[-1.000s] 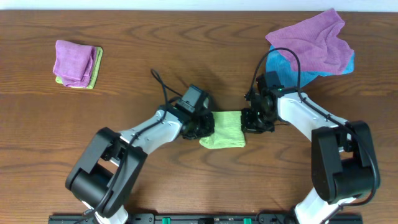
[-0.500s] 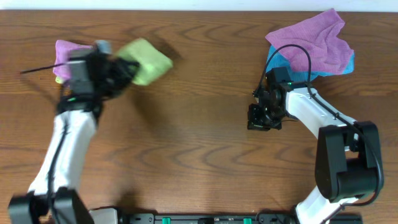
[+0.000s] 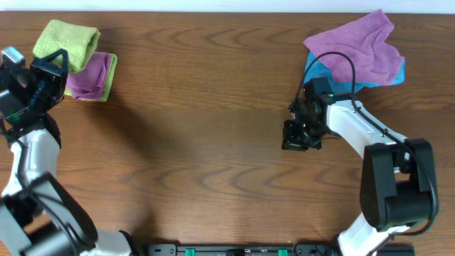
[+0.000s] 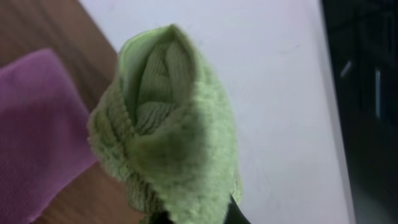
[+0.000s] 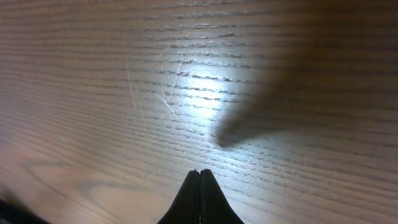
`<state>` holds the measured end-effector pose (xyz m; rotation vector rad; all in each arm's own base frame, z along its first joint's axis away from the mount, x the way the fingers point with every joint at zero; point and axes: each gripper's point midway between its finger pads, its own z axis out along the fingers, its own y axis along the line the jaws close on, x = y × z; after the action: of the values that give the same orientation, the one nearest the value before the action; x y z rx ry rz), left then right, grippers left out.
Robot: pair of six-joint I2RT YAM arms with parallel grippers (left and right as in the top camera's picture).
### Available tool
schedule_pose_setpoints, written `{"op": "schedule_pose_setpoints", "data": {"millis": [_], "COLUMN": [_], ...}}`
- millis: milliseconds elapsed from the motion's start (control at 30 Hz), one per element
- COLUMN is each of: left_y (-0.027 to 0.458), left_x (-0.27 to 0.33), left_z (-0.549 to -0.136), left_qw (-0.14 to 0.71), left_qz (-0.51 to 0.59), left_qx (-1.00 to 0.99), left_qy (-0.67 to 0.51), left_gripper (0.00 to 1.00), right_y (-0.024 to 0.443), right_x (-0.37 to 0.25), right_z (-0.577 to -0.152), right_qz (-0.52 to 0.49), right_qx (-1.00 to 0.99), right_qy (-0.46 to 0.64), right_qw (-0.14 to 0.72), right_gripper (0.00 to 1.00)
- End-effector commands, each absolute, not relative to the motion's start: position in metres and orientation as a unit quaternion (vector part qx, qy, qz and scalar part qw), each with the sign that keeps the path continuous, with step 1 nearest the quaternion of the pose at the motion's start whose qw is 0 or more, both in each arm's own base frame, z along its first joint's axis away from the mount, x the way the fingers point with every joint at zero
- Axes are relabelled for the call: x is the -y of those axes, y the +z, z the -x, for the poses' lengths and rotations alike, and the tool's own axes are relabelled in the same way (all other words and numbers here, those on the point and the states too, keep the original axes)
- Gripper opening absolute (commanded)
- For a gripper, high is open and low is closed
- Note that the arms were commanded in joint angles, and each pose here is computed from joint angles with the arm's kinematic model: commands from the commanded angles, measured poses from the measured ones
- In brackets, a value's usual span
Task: Fold the cloth
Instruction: 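Carry the folded green cloth with the left gripper to the upper-left stack, then place the green cloth on the pink stack and release with the left gripper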
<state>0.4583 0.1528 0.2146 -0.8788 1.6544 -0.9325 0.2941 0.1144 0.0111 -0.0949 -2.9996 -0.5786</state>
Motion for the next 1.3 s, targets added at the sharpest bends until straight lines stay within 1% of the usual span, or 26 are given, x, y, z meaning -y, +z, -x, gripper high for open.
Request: {"op": "schedule_pose_setpoints", "data": {"millis": [0,167,367,567,900,933,967,1000,1033,1067,1267], "left_y": [0.195,0.169,0.177,0.155,0.122,0.120,0.117,0.116,0.114,0.112,0.104], "left_x": [-0.154,-0.165,-0.178,-0.195,-0.196,-0.195,-0.194,-0.194,-0.192,-0.190,-0.179], "left_z": [-0.471,-0.490,-0.500,-0.494,-0.480,-0.479,-0.477,-0.476,-0.475,-0.474,-0.467], "left_qw": [0.471,0.452,0.470,0.457,0.407,0.402,0.397,0.392,0.386,0.381,0.346], "left_qz": [0.361,0.374,0.376,0.427,0.464,0.468,0.470,0.473,0.475,0.476,0.481], "left_qx": [-0.689,-0.693,-0.687,-0.690,-0.713,-0.714,-0.715,-0.716,-0.717,-0.718,-0.724], "left_qy": [-0.416,-0.419,-0.407,-0.364,-0.333,-0.332,-0.332,-0.332,-0.334,-0.336,-0.354], "left_gripper": [0.06,0.06,0.06,0.06,0.06,0.17,0.42,0.63,0.73,0.95,0.95], "right_y": [0.016,0.016,0.016,0.016,0.016,0.016,0.016,0.016,0.016,0.017,0.017], "right_x": [-0.124,-0.130,-0.139,-0.143,-0.145,-0.145,-0.145,-0.145,-0.146,-0.147,-0.148], "right_z": [-0.295,-0.289,-0.285,-0.283,-0.283,-0.283,-0.283,-0.282,-0.282,-0.282,-0.281], "right_qz": [0.012,0.002,-0.012,-0.020,-0.022,-0.022,-0.020,-0.020,-0.020,-0.020,-0.020], "right_qx": [0.979,0.979,0.979,0.979,0.979,0.979,0.979,0.979,0.978,0.978,0.977], "right_qy": [-0.199,-0.197,-0.196,-0.196,-0.196,-0.196,-0.196,-0.197,-0.199,-0.202,-0.205], "right_qw": [0.039,0.049,0.051,0.051,0.052,0.052,0.053,0.053,0.053,0.054,0.056], "right_gripper": [0.02,0.02,0.02,0.02,0.02,0.02,0.02,0.01,0.02,0.02,0.02]}}
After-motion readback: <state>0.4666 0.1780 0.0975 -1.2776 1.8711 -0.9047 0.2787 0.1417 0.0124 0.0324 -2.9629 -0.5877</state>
